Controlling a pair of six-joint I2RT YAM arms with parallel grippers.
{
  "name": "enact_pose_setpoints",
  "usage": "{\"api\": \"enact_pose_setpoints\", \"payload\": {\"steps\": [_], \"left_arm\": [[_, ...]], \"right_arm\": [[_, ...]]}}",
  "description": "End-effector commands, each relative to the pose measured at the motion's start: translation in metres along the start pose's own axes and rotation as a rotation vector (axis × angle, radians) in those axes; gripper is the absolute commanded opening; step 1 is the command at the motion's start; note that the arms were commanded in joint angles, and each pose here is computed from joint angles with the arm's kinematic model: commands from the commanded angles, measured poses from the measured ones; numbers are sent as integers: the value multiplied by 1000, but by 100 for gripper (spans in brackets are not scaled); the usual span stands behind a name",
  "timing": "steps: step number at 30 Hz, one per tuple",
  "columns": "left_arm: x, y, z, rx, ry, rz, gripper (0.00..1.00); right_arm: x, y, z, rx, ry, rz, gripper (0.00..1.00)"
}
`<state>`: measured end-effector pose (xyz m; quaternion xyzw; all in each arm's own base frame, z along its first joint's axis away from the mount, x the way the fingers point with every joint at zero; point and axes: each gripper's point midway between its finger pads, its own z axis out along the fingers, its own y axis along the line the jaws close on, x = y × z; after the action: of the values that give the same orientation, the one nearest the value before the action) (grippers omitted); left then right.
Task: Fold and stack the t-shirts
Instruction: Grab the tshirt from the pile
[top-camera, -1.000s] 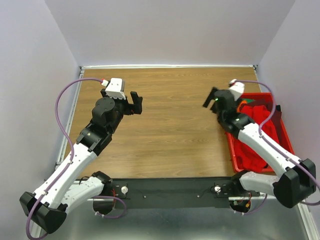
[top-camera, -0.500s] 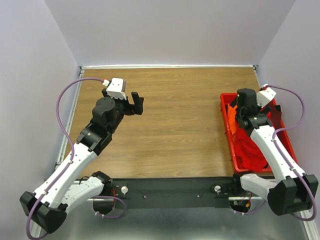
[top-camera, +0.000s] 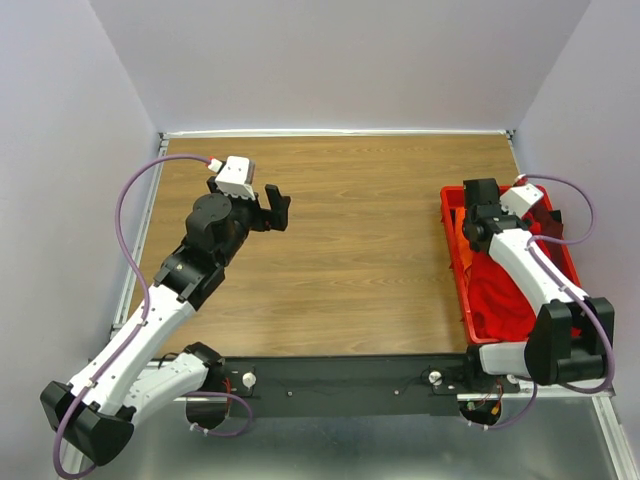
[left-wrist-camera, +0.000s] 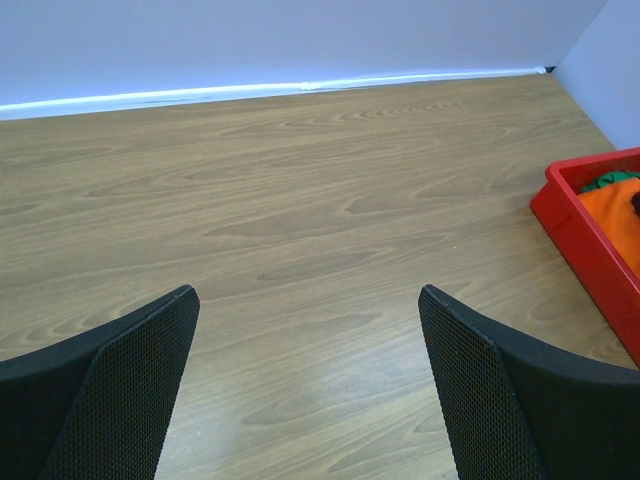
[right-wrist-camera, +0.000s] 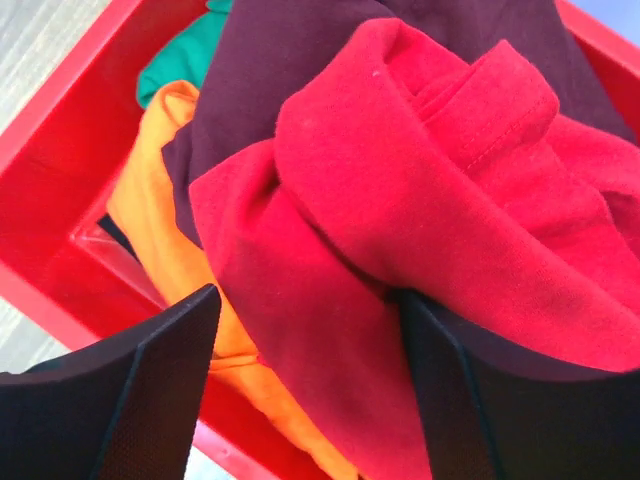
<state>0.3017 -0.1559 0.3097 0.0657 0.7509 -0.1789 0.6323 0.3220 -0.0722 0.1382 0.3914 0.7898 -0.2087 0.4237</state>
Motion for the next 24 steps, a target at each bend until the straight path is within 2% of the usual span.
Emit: {"api": "enact_pose_setpoints", "payload": {"steps": [1,3,4,6,7,13,18,21,22,24], "left_arm": [[-4,-7,2,34,-4,2,98],[-4,-7,2,34,-3,2,98],[-4,-7,2,34,-3,2,98],[-4,-6,1,33,-5,2,98],[-4,-6,1,31,-5,2,98],[-5,-3,0,18,-9,0,98],[-10,0,-2,6,-24,-3,98],[-13,4,-4,-11,-35,-7,98],[-14,8,-4,-30,-39,-9,98],[-16,13,-5,-51,-49,-14,98]], "right_arm": [[-2,-8,2,43,-9,52,62],[-10,-4,-1,24,-19,61,47],[-12,-3,-2,20,-21,56,32],[-18,0,-5,2,-25,34,14],[-25,4,-9,-20,-30,38,1],[-62,38,-43,-245,-23,18,1],[-109,94,-100,-571,-26,4,0],[-117,134,-126,-659,-60,-63,0],[-133,156,-162,-742,-103,-66,1],[-140,182,-190,-795,-144,-95,0]]}}
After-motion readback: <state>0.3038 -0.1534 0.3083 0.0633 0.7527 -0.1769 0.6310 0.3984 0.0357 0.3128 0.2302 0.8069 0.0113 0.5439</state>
